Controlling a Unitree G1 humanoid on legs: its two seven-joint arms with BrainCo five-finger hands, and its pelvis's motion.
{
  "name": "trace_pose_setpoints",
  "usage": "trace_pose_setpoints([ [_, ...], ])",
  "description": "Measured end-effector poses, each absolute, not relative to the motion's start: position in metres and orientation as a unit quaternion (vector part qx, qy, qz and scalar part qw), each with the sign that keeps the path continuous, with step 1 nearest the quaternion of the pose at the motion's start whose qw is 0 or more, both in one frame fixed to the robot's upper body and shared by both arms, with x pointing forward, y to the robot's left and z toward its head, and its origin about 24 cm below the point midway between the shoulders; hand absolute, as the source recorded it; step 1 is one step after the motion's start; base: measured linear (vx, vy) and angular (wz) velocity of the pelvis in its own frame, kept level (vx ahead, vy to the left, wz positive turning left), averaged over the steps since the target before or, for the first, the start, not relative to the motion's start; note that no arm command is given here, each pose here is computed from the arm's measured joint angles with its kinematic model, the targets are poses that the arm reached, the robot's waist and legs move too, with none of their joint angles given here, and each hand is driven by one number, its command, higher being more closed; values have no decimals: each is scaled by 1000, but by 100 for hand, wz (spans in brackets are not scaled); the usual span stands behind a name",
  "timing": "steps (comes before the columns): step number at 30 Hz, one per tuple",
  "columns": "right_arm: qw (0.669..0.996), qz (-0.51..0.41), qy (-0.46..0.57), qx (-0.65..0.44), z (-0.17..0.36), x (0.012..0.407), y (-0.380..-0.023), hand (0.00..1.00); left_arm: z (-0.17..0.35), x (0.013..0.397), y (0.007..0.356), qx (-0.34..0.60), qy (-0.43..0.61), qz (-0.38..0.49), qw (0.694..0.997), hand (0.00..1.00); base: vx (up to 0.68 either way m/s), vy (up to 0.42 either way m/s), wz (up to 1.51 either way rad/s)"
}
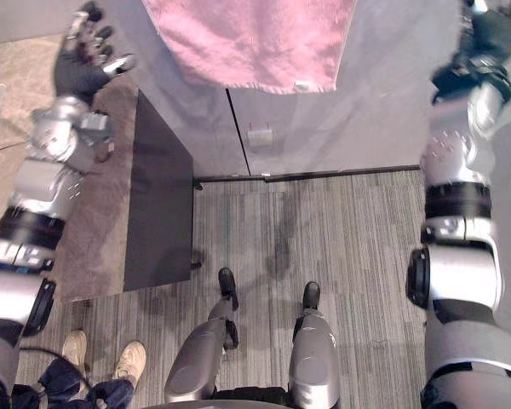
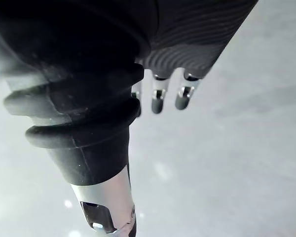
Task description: Organize washtable
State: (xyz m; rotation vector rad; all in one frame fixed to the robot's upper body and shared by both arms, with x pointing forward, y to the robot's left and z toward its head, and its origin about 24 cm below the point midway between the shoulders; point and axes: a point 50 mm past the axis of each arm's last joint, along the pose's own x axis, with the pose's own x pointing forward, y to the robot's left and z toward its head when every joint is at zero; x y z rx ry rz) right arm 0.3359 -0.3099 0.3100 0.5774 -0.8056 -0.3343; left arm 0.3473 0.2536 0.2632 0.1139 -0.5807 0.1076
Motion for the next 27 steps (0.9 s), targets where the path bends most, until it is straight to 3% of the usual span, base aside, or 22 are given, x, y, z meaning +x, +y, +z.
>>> trace_pose_setpoints([
  [5, 823, -260, -416, 287, 271, 289, -356, 0, 236, 314, 300, 60, -272, 131, 952, 0, 48, -71, -6],
  [9, 834, -307, -371, 268, 224, 272, -366, 0, 199, 301, 317, 55, -217, 170, 960, 0, 79, -67, -10],
  [18, 881, -332, -266, 209, 144, 230, -354, 0, 129, 277, 283, -6, -147, 142, 979, 0, 82, -38, -3],
  [23, 881, -381, -185, 210, 89, 190, -347, 0, 95, 253, 276, -43, -111, 159, 980, 0, -58, 0, -22],
  [27, 865, -440, -88, 225, 35, 130, -326, 0, 61, 236, 259, -64, -52, 156, 984, 0, 28, 43, -42],
])
